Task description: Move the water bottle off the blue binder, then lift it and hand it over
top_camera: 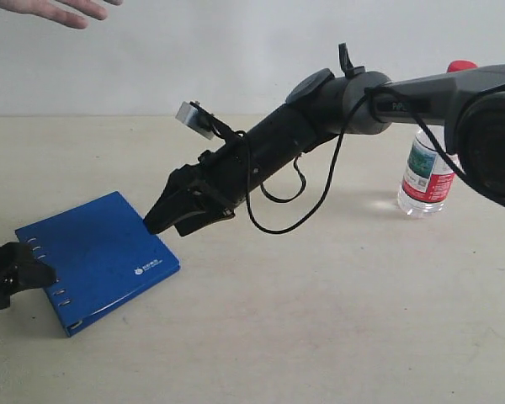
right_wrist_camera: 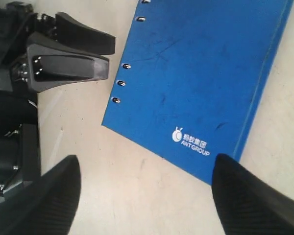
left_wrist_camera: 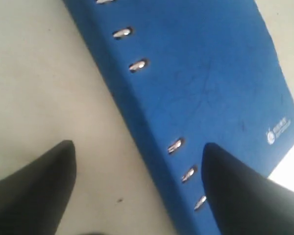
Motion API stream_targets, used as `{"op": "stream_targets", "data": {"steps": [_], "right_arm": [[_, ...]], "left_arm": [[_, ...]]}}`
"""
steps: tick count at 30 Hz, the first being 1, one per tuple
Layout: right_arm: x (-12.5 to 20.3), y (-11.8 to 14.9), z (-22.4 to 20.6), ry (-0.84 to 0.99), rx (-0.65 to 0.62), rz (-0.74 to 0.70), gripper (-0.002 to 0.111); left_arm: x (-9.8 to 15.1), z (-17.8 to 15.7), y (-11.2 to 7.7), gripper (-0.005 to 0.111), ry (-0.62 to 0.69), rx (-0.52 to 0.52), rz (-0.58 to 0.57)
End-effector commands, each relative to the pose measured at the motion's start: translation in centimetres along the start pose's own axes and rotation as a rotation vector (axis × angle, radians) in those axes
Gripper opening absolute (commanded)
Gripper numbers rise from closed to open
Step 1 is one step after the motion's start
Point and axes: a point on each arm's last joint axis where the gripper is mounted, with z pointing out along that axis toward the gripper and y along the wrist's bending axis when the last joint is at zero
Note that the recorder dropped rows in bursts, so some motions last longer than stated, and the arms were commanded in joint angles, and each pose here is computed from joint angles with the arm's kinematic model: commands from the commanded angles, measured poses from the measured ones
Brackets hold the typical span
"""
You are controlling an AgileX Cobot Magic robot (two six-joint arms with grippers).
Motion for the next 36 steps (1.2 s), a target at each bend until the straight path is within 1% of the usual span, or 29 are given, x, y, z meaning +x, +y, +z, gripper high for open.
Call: {"op": "stream_targets", "data": {"steps": [1,4,8,11,15,16,18,19,20,21,22,25,27,28,29,30,31,34,36], "right_arm": [[-0.4,-0.5,-0.6,-0.033,0.093,-0.033,0.067],[-0.7,-1.2,-0.6,-0.07,0.168,-0.003,0.067],[-0.8,-2.6,-0.3,-0.12,0.232,0.055,0.067],[-0.4,-3.2,0.2,-0.116,0.227,0.072,0.067],[0.5,-4.7,1.3,-0.095,0.223,0.115,0.067],[0.9,-5.4,1.8,-0.096,0.214,0.146,0.067],[1.2,-5.8,2.3,-0.111,0.183,0.183,0.067],[1.2,-5.7,2.4,-0.115,0.168,0.19,0.067],[1.5,-5.2,2.7,-0.095,0.084,0.192,0.067],[1.6,-4.8,2.7,-0.077,0.038,0.178,0.067],[2.2,-3.7,2.9,-0.002,-0.075,0.128,0.067],[2.2,-3.5,2.9,0.018,-0.063,0.132,0.067],[2.0,-3.1,2.8,0.013,-0.066,0.129,0.067],[1.7,-2.7,2.6,0.009,-0.066,0.137,0.064],[1.5,-2.4,2.5,0.004,-0.067,0.153,0.058],[1.2,-1.7,2.3,0.001,-0.067,0.162,0.048],[0.8,-1.1,1.9,-0.005,-0.065,0.148,0.044],[0.6,-0.1,1.7,0.023,-0.039,0.094,0.043],[0.8,0.0,2.0,0.052,-0.025,0.1,0.043]], "left_arm": [[0.2,1.6,-0.2,0.068,-0.018,0.119,-0.097],[0.5,2.5,-0.2,0.068,-0.015,0.182,-0.142],[1.0,3.2,-0.1,0.067,0.012,0.214,-0.167],[0.9,3.2,-0.3,0.067,0.006,0.24,-0.162],[0.6,3.2,-0.4,0.067,-0.027,0.258,-0.139],[0.6,3.2,-0.4,0.067,-0.032,0.259,-0.138],[0.6,3.2,-0.4,0.067,-0.035,0.259,-0.115],[0.6,3.2,-0.4,0.067,-0.036,0.259,-0.104],[0.5,3.1,-0.6,0.067,-0.046,0.277,-0.076],[0.5,3.1,-0.7,0.067,-0.055,0.289,-0.061],[0.3,3.0,-1.1,0.067,-0.079,0.33,-0.021],[0.0,2.7,-1.7,0.067,-0.116,0.401,0.015],[0.0,2.5,-2.2,0.067,-0.126,0.456,0.069],[0.1,2.5,-2.3,0.067,-0.113,0.473,0.09],[0.2,2.4,-2.5,0.067,-0.104,0.494,0.108],[0.2,2.3,-2.7,0.067,-0.101,0.519,0.118],[0.3,2.1,-3.0,0.067,-0.101,0.554,0.128],[0.1,1.4,-4.0,0.067,-0.159,0.687,0.178],[0.0,1.3,-4.0,0.067,-0.187,0.681,0.219]]}}
